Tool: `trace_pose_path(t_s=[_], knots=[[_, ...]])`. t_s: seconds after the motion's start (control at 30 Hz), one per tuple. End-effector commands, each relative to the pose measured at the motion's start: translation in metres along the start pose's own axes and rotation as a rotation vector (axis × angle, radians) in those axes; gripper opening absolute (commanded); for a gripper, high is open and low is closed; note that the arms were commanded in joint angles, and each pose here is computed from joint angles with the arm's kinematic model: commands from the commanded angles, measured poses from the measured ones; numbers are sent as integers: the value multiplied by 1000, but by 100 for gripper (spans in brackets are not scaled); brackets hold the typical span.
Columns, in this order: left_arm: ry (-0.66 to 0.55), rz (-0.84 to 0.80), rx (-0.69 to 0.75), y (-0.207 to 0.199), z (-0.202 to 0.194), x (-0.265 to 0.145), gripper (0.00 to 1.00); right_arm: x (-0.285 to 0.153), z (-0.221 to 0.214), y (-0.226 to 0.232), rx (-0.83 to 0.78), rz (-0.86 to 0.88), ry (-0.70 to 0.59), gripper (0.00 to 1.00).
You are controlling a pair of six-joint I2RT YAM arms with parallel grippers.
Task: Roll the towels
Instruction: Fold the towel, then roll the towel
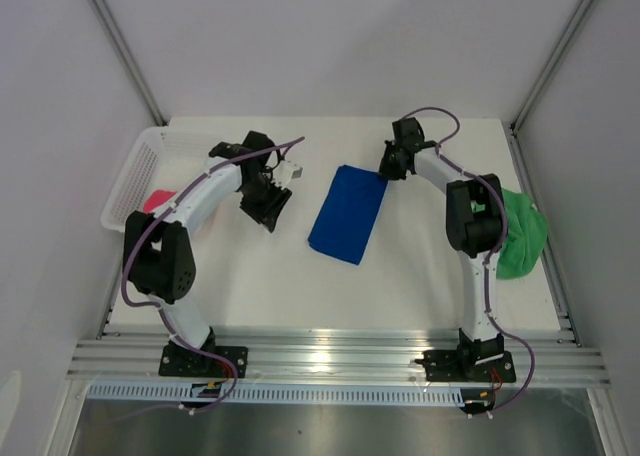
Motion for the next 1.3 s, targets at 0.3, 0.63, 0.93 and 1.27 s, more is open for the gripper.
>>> trace_pose_path(t_s=[0.3, 0.63, 0.93, 1.27], knots=[[-122, -41, 489, -36, 18, 8, 47, -107, 28, 27, -33, 12, -68, 30], [-212, -154, 1101, -94, 28, 35, 61, -114, -119, 37, 162, 220, 226, 41], [-211, -34, 1374, -95, 1, 94, 61, -107, -148, 54, 137, 242, 266, 42], [-201, -51, 1333, -97, -1, 88, 59, -122, -150, 39, 125, 240, 225, 41]])
Point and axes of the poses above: each gripper's point midway between its finger pads, its own x axis out along the fingers, its own y axis along the line the jaws close on, z = x × y, the point moved 8 cm from there along -x, back along the fingers, and after that the axes turned 9 degrees about -x, right-handed, at the moved point
